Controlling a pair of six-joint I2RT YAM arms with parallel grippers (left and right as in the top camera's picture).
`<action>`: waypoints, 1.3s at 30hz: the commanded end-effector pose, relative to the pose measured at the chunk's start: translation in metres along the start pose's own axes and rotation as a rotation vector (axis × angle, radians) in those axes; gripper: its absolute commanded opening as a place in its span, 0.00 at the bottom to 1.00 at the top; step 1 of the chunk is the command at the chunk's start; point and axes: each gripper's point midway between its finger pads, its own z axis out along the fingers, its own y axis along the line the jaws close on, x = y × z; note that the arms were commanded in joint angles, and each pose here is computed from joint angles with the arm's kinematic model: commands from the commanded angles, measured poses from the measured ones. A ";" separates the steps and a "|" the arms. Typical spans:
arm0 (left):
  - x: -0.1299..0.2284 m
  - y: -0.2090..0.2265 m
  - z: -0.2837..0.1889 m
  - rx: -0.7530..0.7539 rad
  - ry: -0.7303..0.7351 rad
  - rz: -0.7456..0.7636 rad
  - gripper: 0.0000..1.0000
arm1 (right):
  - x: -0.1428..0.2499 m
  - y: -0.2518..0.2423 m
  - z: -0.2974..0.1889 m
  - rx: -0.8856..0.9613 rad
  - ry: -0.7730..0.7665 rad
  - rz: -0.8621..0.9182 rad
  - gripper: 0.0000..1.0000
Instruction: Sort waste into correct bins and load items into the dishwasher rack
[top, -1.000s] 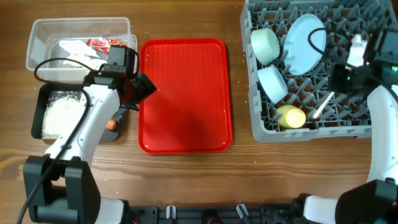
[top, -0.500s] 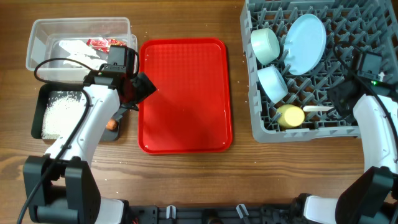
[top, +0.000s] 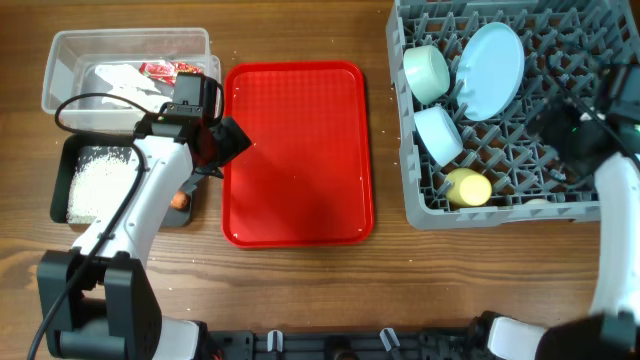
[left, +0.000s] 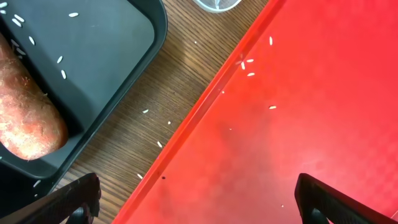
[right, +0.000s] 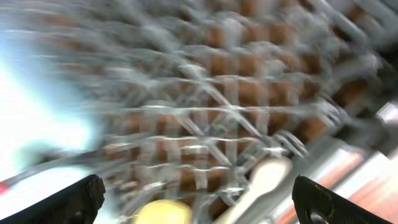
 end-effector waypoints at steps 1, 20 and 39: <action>-0.001 -0.003 0.000 0.003 0.000 0.005 1.00 | 0.005 0.073 -0.083 -0.410 -0.102 -0.296 1.00; -0.001 -0.003 0.000 0.003 0.000 0.005 1.00 | 0.032 0.088 -0.199 -0.551 -0.382 -0.424 1.00; -0.001 -0.003 0.000 0.003 0.000 0.005 1.00 | 0.066 0.079 -0.139 -0.585 -0.833 -0.462 1.00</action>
